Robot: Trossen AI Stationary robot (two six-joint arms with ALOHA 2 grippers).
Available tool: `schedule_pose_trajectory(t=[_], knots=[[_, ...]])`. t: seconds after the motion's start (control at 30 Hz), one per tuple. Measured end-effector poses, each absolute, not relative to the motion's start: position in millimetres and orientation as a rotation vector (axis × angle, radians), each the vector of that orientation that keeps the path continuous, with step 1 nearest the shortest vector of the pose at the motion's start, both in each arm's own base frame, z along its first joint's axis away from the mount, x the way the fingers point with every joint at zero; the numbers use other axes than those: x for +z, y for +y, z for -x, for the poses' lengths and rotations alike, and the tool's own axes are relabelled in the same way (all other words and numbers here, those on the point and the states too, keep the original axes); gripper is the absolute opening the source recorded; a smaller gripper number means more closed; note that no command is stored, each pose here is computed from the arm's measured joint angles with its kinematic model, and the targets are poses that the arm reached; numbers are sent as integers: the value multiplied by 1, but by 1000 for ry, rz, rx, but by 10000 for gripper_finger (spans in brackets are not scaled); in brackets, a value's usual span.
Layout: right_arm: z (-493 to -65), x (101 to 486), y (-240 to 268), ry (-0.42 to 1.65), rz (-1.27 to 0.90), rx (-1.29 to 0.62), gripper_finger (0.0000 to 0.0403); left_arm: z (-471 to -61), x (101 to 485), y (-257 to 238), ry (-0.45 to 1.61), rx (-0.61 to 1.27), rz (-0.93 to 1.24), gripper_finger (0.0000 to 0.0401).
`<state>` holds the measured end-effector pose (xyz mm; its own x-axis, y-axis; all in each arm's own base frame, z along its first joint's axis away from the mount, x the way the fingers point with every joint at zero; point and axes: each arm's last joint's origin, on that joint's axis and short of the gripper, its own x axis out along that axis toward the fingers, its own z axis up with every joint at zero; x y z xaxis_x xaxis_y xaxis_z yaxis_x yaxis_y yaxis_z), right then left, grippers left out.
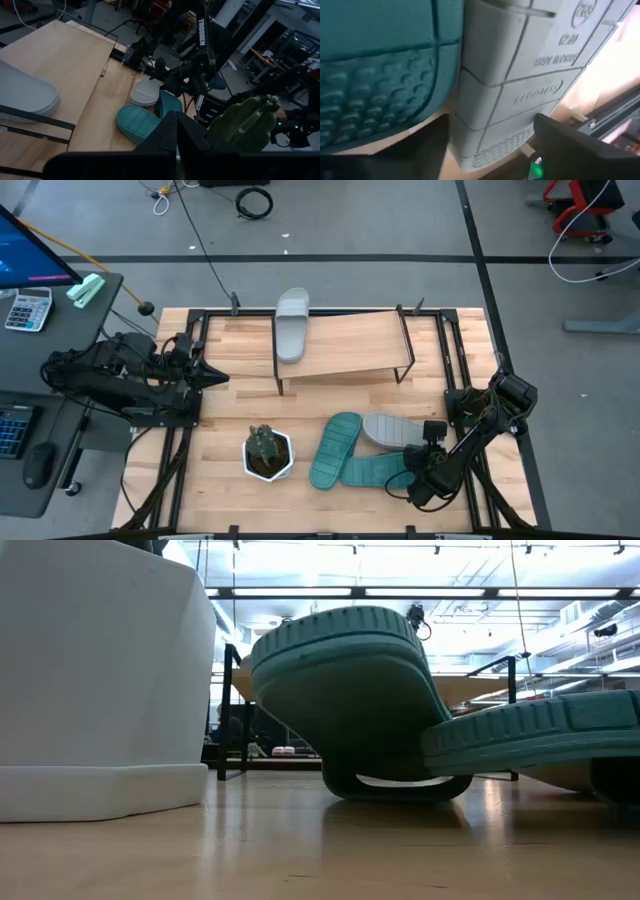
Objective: Pick and place slides into the shelf
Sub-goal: Put the gray slides on the shelf
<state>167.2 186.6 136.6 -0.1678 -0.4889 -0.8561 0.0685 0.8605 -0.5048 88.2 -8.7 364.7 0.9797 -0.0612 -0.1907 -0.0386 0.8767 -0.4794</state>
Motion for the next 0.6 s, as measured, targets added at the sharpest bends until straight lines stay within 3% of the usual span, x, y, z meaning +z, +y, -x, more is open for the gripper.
schedule_pose_trajectory(t=[0.27,0.6], knots=[[-170,152,178,1687,139,-496,83,-88,365,-9,205,-11,513,14],[-160,208,159,1624,-176,-508,74,-88,365,-9,204,-15,471,16]])
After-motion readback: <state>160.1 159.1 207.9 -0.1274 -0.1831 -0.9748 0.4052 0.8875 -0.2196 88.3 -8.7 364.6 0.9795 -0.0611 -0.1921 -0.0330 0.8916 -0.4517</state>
